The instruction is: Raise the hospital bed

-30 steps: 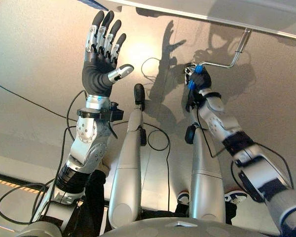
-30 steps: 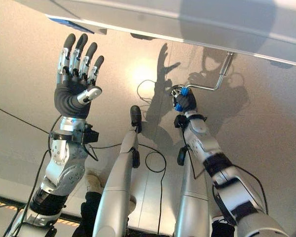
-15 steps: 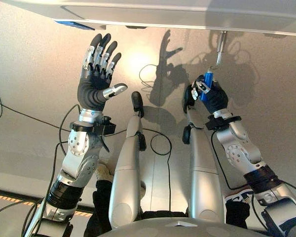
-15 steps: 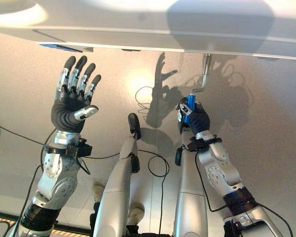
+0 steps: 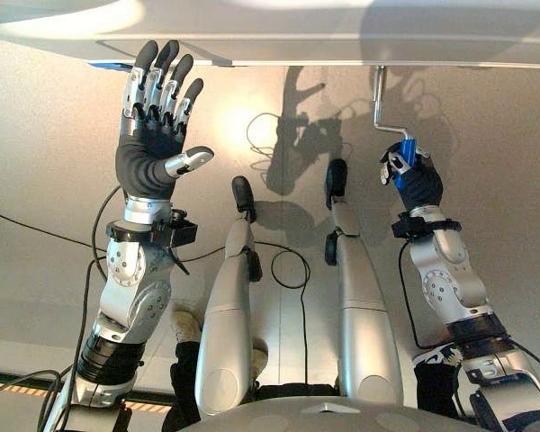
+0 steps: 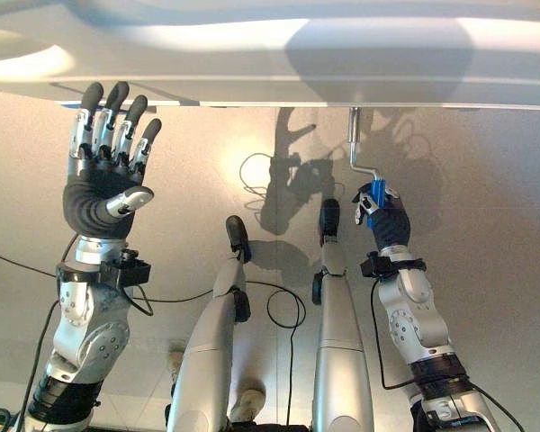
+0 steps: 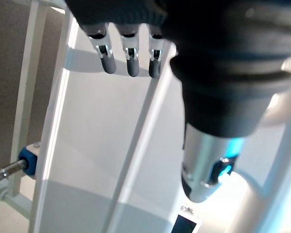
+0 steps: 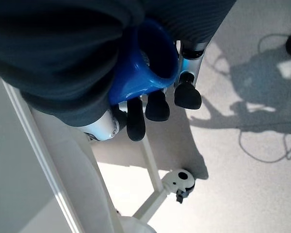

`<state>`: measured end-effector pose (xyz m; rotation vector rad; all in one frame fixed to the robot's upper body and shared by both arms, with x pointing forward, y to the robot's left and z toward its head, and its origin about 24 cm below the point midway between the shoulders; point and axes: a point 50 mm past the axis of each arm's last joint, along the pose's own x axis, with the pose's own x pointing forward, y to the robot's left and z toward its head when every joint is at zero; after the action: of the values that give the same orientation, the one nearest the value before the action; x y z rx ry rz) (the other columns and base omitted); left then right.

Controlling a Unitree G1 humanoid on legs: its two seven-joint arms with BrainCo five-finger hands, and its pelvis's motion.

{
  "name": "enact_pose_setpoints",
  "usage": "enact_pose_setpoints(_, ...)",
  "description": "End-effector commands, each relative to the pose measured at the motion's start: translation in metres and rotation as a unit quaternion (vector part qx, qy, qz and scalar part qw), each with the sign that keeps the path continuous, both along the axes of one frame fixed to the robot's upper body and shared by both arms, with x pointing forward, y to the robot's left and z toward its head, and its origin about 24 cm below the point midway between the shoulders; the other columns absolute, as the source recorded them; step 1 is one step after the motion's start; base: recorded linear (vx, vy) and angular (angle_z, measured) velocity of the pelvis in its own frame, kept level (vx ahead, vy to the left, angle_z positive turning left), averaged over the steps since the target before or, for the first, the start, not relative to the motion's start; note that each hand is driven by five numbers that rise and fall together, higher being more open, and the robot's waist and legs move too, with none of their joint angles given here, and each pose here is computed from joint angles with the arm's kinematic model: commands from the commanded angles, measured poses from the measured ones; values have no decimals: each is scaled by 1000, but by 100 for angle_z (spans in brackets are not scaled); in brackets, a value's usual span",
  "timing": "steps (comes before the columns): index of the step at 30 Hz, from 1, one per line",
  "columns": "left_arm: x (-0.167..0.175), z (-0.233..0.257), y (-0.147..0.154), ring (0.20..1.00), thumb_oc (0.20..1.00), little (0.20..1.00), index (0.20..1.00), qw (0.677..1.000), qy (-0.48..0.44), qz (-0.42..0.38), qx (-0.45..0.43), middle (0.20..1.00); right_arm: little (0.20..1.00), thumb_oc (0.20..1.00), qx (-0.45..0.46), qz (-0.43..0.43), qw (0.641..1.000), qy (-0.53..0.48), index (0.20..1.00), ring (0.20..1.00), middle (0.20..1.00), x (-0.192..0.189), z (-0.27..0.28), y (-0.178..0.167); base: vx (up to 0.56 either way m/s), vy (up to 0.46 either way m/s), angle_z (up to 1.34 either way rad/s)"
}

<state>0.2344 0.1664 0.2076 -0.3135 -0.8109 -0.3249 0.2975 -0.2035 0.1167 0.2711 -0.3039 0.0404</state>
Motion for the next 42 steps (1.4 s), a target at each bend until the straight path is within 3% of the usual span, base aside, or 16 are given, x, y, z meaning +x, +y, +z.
enact_pose_setpoints(1,-22,20,4,1000,1000,1000,1000,997,-73,-9,-6,1000,200,200,53,-228,963,-131,200,200,200,-11,51,-87,0,0,0)
enact_pose_setpoints(6,-22,19,-1,1000,1000,1000,1000,997,-67,-29,-11,1000,200,200,6,-307,951,-43,200,200,200,8,36,-117,0,0,0)
enact_pose_setpoints(9,-21,16,-11,1000,1000,1000,1000,997,-56,-53,-3,1000,200,200,-39,-367,926,79,200,200,200,18,9,-148,0,0,0)
enact_pose_setpoints(11,-20,17,-13,1000,1000,1000,1000,997,-55,-58,0,1000,200,200,-51,-375,919,107,200,200,200,23,8,-155,1,8,4)
enact_pose_setpoints(12,-18,17,-19,1000,1000,1000,1000,996,-53,-72,3,1000,200,200,-63,-385,904,174,200,200,200,25,-7,-163,3,19,3)
enact_pose_setpoints(19,-12,18,-33,1000,1000,1000,1000,994,-51,-92,11,1000,200,200,-126,-359,886,267,200,200,200,41,-12,-156,8,64,15)
enact_pose_setpoints(24,-8,20,-36,1000,1000,1000,1000,994,-55,-90,11,1000,200,200,-105,-337,883,310,200,200,200,44,-27,-147,21,130,17)
enact_pose_setpoints(32,-4,24,-38,1000,1000,1000,1000,995,-58,-80,-6,1000,200,200,-127,-258,905,312,200,200,200,76,-29,-84,37,135,14)
enact_pose_setpoints(40,-1,27,-44,1000,1000,1000,1000,995,-57,-71,-26,1000,200,200,-232,-140,933,235,200,200,200,115,9,12,24,93,1)
enact_pose_setpoints(41,0,29,-42,1000,1000,1000,1000,996,-60,-65,-29,1000,200,200,-257,-104,939,203,200,200,200,120,19,41,17,68,-2)
enact_pose_setpoints(42,-1,29,-42,1000,1000,1000,1000,996,-60,-65,-29,1000,200,200,-257,-103,939,203,200,200,200,120,19,41,10,80,-3)
